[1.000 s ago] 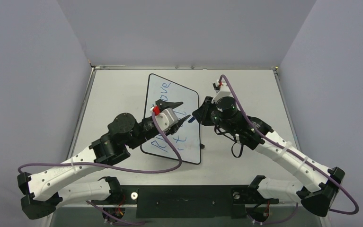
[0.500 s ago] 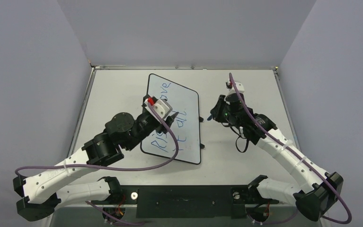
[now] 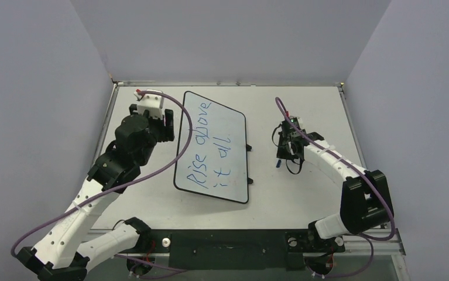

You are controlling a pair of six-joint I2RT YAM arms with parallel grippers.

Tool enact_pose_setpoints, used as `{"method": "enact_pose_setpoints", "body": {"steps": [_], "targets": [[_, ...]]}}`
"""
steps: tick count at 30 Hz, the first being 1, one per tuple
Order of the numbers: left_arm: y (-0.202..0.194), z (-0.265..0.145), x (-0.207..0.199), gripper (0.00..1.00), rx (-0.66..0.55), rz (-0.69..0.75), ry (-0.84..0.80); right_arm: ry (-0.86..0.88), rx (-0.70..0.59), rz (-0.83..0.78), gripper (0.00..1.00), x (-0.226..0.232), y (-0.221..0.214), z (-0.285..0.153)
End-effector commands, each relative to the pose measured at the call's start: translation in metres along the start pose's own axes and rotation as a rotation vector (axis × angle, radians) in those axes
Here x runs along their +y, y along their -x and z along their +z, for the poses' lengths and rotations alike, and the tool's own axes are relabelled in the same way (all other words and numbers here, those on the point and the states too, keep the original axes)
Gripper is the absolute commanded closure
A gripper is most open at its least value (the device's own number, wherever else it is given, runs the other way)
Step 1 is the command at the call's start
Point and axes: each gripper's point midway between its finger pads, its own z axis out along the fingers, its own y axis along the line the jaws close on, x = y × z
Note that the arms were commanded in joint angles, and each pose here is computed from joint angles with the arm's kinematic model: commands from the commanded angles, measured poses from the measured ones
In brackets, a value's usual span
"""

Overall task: Write a sentence on the whiteboard
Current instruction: Put down the whiteboard marker at the center of the board.

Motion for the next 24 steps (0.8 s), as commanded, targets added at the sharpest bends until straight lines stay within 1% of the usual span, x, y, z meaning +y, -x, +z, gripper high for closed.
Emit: {"method": "enact_pose_setpoints", "body": {"steps": [1, 3, 4, 5, 6, 7, 8, 9, 10, 12, 18, 22, 24], "targets": [[-0.002, -0.004, 0.019, 0.41, 0.012, -0.105, 0.041, 0.004, -0.020, 0.005, 1.00, 0.001, 0.009, 0.011], [-0.008, -0.002, 0.028, 0.41, 0.021, -0.115, 0.070, -0.029, -0.014, 0.004, 0.98, -0.004, 0.007, 0.017], [-0.013, 0.000, 0.033, 0.41, 0.027, -0.120, 0.090, -0.049, -0.013, 0.003, 0.91, -0.008, 0.007, 0.020], [-0.013, -0.001, 0.036, 0.41, 0.021, -0.126, 0.099, -0.058, -0.013, 0.001, 0.87, -0.009, 0.007, 0.021], [-0.016, 0.000, 0.039, 0.41, 0.027, -0.129, 0.113, -0.076, -0.014, 0.001, 0.74, -0.012, 0.007, 0.023], [-0.015, 0.000, 0.041, 0.41, 0.019, -0.134, 0.118, -0.086, -0.017, 0.002, 0.67, -0.014, 0.007, 0.023], [-0.018, 0.001, 0.043, 0.41, 0.022, -0.136, 0.126, -0.103, -0.022, 0.002, 0.56, -0.017, 0.008, 0.024], [-0.018, 0.001, 0.044, 0.41, 0.021, -0.139, 0.129, -0.114, -0.027, 0.004, 0.50, -0.019, 0.009, 0.023], [-0.020, 0.001, 0.045, 0.41, 0.025, -0.140, 0.134, -0.134, -0.038, 0.004, 0.41, -0.022, 0.011, 0.023], [-0.022, 0.003, 0.046, 0.41, 0.027, -0.143, 0.136, -0.162, -0.053, 0.007, 0.35, -0.027, 0.014, 0.021], [-0.028, 0.005, 0.050, 0.41, 0.028, -0.149, 0.152, -0.195, -0.125, 0.027, 0.33, -0.032, 0.029, 0.008], [-0.032, 0.006, 0.052, 0.41, 0.025, -0.154, 0.159, -0.167, -0.223, 0.037, 0.34, -0.028, 0.040, -0.009], [-0.033, 0.006, 0.052, 0.41, 0.020, -0.158, 0.156, -0.132, -0.294, 0.033, 0.34, -0.020, 0.045, -0.021]]}}
